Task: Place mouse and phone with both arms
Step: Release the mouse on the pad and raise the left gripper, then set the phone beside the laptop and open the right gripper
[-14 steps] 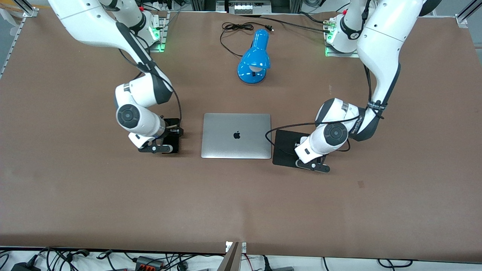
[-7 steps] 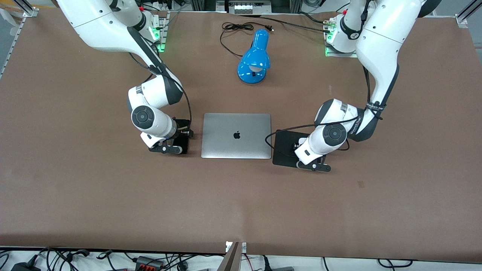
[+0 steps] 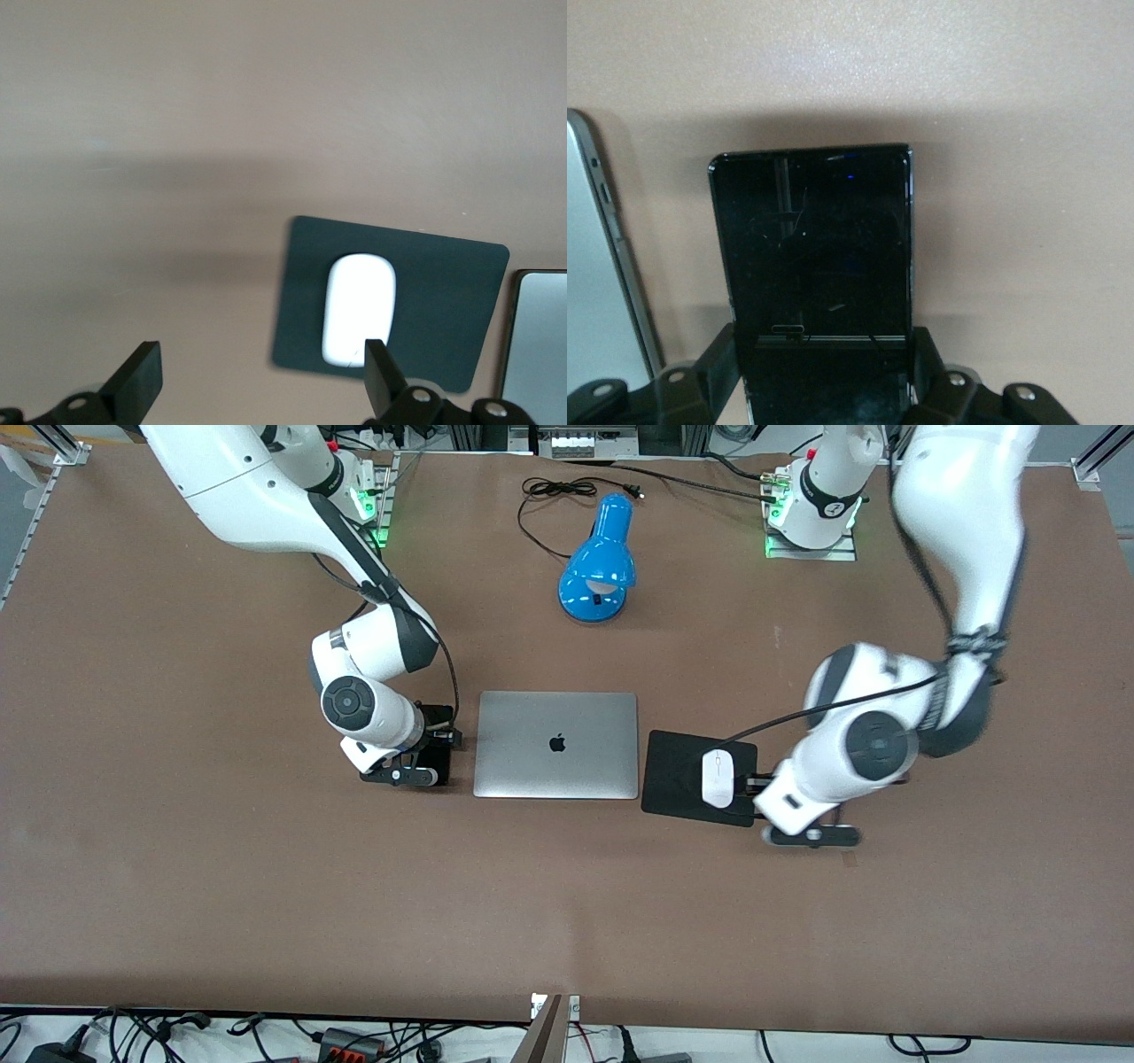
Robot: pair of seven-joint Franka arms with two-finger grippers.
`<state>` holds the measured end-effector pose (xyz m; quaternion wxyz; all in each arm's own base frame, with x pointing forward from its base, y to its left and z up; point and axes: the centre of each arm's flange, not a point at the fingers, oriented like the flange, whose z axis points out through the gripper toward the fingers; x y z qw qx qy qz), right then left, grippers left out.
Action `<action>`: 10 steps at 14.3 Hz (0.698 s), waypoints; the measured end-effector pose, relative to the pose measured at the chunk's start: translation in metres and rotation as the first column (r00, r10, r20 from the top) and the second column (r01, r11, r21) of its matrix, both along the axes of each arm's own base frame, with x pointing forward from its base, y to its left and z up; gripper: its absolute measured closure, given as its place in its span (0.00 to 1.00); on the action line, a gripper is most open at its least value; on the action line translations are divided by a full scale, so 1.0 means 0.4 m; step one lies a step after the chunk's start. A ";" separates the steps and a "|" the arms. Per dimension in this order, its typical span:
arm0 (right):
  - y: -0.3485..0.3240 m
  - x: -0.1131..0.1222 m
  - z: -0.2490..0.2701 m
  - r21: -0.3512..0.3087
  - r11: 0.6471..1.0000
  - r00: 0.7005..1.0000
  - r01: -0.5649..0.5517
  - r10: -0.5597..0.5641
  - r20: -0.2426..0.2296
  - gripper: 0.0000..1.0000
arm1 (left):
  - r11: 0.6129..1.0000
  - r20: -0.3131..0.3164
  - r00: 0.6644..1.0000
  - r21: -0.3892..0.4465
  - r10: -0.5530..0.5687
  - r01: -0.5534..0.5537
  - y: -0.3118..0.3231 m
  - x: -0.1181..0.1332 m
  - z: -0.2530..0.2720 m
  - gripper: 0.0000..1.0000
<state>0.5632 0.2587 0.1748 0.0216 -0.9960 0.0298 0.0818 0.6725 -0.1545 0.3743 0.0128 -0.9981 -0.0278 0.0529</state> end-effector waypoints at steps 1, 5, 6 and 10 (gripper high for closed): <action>0.001 0.007 0.007 0.003 1.000 1.000 0.001 -0.001 0.007 0.15 | 0.999 -0.015 0.999 0.012 0.030 -0.030 0.060 -0.006 0.095 0.00; -0.001 0.077 0.149 -0.002 1.000 1.000 0.010 -0.010 0.028 0.00 | 0.997 -0.002 0.998 0.026 0.069 -0.069 0.240 -0.079 0.431 0.00; -0.009 0.097 0.219 -0.011 1.000 1.000 0.014 -0.013 0.026 0.00 | 0.997 -0.004 0.997 0.029 0.075 -0.074 0.267 -0.101 0.478 0.00; -0.103 0.186 0.540 -0.028 0.997 0.997 0.069 -0.068 0.039 0.00 | 0.997 -0.048 0.996 0.035 0.068 -0.067 0.318 -0.137 0.506 0.00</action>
